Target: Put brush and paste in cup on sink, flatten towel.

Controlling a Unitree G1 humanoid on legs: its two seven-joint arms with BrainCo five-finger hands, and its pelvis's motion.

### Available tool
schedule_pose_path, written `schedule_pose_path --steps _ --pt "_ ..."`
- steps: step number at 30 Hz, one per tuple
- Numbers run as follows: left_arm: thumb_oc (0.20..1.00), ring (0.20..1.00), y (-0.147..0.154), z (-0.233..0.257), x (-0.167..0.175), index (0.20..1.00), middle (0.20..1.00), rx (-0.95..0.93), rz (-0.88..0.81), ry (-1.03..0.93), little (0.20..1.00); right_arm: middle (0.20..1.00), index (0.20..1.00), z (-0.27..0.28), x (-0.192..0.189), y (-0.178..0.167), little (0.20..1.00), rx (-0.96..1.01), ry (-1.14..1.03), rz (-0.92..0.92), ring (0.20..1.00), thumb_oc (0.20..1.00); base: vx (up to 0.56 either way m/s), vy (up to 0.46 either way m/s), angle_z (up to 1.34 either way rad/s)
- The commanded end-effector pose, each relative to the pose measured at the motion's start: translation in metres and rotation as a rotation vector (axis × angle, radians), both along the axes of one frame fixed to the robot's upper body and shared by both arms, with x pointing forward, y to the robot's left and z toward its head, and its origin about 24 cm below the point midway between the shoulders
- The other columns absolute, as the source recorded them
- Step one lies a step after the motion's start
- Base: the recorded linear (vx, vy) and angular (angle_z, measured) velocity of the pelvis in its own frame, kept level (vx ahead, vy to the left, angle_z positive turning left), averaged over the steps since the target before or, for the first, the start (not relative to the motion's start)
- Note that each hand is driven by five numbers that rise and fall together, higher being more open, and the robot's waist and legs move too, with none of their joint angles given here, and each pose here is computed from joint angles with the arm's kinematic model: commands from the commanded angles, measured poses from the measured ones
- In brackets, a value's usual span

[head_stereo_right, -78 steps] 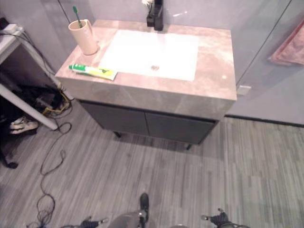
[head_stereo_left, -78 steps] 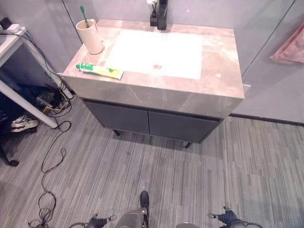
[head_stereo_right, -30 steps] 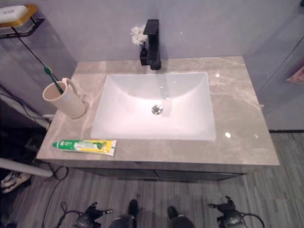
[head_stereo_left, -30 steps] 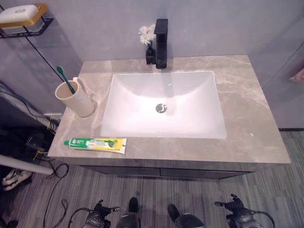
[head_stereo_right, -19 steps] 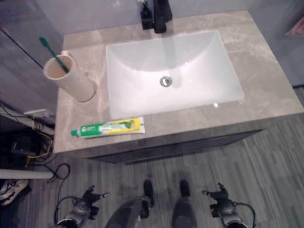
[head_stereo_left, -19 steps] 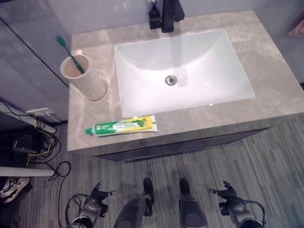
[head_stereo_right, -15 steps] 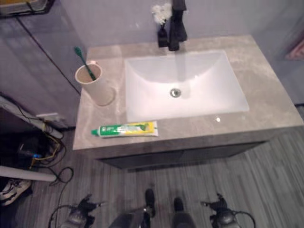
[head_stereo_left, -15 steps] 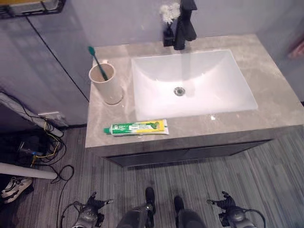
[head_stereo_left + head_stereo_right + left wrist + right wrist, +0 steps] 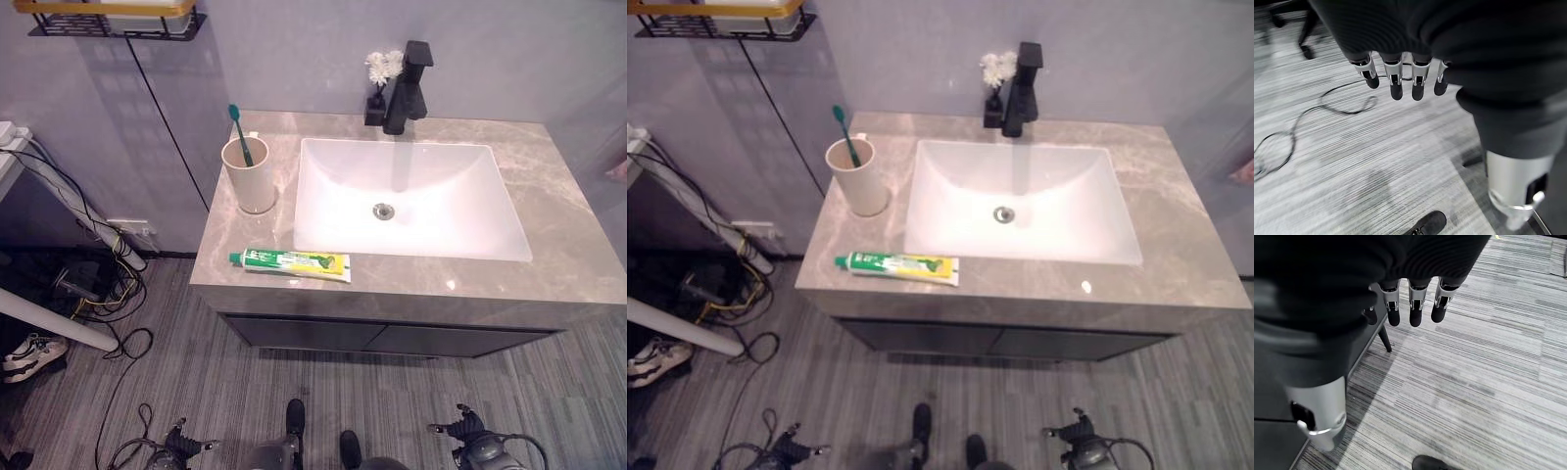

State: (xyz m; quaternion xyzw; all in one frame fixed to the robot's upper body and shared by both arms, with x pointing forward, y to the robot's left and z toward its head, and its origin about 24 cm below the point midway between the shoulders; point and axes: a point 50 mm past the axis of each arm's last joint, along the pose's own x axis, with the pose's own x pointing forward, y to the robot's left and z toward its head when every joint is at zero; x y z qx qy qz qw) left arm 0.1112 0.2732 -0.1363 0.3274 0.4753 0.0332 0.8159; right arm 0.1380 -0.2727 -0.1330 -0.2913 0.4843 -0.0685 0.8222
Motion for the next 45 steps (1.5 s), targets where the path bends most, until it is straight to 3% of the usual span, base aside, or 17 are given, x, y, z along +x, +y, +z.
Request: schedule_pose_path --steps 1,10,17,26,27,30,31,36,37,38,45 --pt "1.0 1.0 0.017 0.02 0.034 1.0 1.0 0.104 -0.043 -0.126 1.0 1.0 1.0 0.017 0.016 -0.021 1.0 -0.1 -0.082 0.047 1.0 1.0 0.01 -0.097 0.14" --pt "1.0 1.0 0.018 0.036 0.06 1.0 1.0 0.127 -0.093 -0.225 1.0 1.0 1.0 0.025 0.023 -0.03 1.0 -0.171 -0.075 0.139 1.0 1.0 -0.06 -0.053 0.2" --pt "1.0 1.0 0.018 0.04 0.064 1.0 1.0 0.128 -0.084 -0.26 1.0 1.0 1.0 0.024 0.019 -0.034 1.0 -0.181 -0.061 0.077 1.0 1.0 0.05 0.135 -0.02" --pt "1.0 1.0 0.045 0.054 0.047 1.0 1.0 0.249 -0.063 -0.309 1.0 1.0 1.0 0.016 0.025 -0.01 1.0 -0.156 -0.056 0.154 1.0 1.0 0.03 0.058 -0.21" --pt "1.0 1.0 0.054 0.064 0.044 1.0 1.0 0.288 -0.103 -0.337 1.0 1.0 1.0 0.017 0.025 -0.012 1.0 -0.168 -0.064 0.164 1.0 1.0 0.0 0.0 0.0" --pt "1.0 1.0 0.061 0.068 0.03 1.0 1.0 0.233 0.01 -0.365 1.0 1.0 1.0 0.017 0.016 -0.022 1.0 -0.197 -0.031 0.158 1.0 1.0 0.01 -0.034 0.02" --pt "1.0 1.0 0.062 0.095 0.04 1.0 1.0 0.26 -0.101 -0.469 1.0 1.0 1.0 0.016 0.008 -0.027 1.0 -0.21 -0.002 0.145 1.0 1.0 -0.01 -0.073 0.21" --pt "1.0 1.0 0.077 0.125 0.043 1.0 1.0 0.287 -0.095 -0.561 1.0 1.0 1.0 0.012 0.0 -0.03 1.0 -0.177 0.019 0.077 1.0 1.0 -0.03 -0.085 0.31" --pt "1.0 1.0 0.077 0.127 0.047 1.0 1.0 0.283 -0.084 -0.571 1.0 1.0 1.0 0.011 -0.001 -0.029 1.0 -0.156 0.02 0.067 1.0 1.0 -0.05 -0.099 0.13" --pt "1.0 1.0 0.051 0.102 0.081 1.0 1.0 0.209 -0.091 -0.506 1.0 1.0 1.0 0.025 0.037 -0.017 1.0 -0.155 -0.106 0.059 1.0 1.0 -0.04 -0.064 0.1" --pt "1.0 1.0 0.05 0.097 0.079 1.0 1.0 0.221 -0.049 -0.51 1.0 1.0 1.0 0.018 0.032 -0.013 1.0 -0.111 -0.075 -0.011 1.0 1.0 0.02 -0.002 0.15"
